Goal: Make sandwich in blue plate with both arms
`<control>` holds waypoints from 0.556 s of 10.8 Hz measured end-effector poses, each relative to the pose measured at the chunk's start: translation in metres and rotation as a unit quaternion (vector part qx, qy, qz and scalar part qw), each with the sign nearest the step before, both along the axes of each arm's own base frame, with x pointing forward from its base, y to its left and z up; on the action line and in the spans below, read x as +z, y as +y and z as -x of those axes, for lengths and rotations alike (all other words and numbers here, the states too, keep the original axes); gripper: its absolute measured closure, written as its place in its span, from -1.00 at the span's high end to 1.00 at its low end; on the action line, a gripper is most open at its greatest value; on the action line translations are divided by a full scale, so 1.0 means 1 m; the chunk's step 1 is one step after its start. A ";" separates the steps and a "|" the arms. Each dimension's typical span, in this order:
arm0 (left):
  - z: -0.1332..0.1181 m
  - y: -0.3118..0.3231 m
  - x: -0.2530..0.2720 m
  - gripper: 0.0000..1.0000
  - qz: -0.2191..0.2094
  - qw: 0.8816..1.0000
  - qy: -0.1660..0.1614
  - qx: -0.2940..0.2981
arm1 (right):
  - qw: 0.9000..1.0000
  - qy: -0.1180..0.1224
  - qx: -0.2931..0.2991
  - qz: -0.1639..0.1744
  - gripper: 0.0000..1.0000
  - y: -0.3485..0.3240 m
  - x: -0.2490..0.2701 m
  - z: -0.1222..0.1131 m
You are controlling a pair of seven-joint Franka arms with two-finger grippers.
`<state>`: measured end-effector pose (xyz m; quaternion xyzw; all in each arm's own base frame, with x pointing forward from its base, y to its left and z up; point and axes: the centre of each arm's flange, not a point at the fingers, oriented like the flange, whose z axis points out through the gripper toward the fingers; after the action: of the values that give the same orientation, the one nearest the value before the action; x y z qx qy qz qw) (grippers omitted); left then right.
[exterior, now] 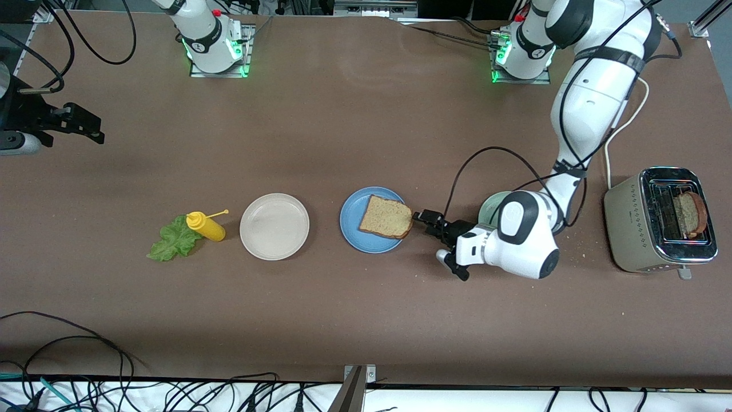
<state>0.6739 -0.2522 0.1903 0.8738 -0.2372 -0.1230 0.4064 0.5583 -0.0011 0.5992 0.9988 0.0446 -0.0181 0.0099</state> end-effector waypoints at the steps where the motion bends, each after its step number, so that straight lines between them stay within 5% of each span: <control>1: -0.005 0.009 0.015 0.84 -0.016 1.000 -0.018 -0.010 | 1.000 0.000 -0.001 0.000 1.00 -0.001 0.000 0.000; 2: -0.008 0.018 0.031 1.00 -0.034 0.999 -0.034 -0.023 | 1.000 0.000 -0.001 0.000 1.00 -0.001 0.000 0.000; 6: -0.019 0.096 0.118 1.00 -0.135 0.985 -0.084 -0.069 | 1.000 0.000 -0.002 0.000 1.00 -0.002 0.000 0.000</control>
<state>0.6930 -0.1565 0.3084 0.9095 -0.3110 -0.1077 0.2540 0.5586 -0.0034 0.5987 0.9989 0.0424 -0.0186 0.0099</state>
